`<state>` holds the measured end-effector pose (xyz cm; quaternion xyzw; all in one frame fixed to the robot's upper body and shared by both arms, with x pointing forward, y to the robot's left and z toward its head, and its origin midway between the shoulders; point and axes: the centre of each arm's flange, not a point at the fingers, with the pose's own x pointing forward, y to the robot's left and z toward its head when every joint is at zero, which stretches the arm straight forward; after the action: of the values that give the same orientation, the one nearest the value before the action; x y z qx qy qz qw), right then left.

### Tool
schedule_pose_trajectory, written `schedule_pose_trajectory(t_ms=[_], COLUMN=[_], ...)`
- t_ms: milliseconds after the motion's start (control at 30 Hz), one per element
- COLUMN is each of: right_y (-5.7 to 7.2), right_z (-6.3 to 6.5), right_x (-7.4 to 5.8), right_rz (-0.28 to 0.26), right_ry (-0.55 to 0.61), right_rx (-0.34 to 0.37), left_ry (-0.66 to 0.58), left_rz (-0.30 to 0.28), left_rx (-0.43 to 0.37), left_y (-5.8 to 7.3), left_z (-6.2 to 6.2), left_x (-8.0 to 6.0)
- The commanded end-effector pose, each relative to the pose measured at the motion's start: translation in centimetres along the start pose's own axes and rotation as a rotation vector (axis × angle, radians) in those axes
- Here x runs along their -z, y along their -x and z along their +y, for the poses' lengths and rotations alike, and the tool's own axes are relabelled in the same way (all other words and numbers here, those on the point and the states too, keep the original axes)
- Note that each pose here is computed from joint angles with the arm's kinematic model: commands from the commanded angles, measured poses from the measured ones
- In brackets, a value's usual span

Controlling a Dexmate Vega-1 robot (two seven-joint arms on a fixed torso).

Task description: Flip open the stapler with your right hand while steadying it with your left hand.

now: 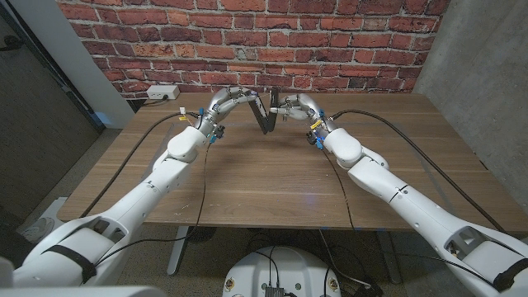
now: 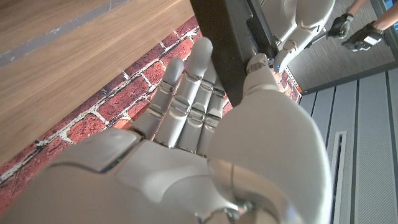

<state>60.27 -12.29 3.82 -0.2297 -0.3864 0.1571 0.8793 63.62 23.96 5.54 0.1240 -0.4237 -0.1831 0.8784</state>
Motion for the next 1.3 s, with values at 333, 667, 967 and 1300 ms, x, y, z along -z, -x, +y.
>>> schedule_pose_trajectory(t_ms=[333,667,967,1300], right_y=[0.4,0.6,0.8,1.6], right_z=[-1.1,-1.2,-0.7,-0.8], right_x=[2.7,4.3,6.1,7.2], right_rz=[0.01,0.025,0.062,0.041], right_ry=[-0.356,-0.558,-0.738,-0.905], right_rx=[0.129,0.22,0.303,0.469], left_ry=[0.019,0.011,-0.006,-0.023], left_rz=[-0.042,-0.063,-0.084,-0.101], left_rx=[-0.039,-0.055,-0.077,-0.092], left_y=[-0.4,-0.6,-0.7,-0.8], left_z=[-0.9,-1.2,-1.4,-1.7], left_x=[-0.2,-0.4,-0.7,-1.3])
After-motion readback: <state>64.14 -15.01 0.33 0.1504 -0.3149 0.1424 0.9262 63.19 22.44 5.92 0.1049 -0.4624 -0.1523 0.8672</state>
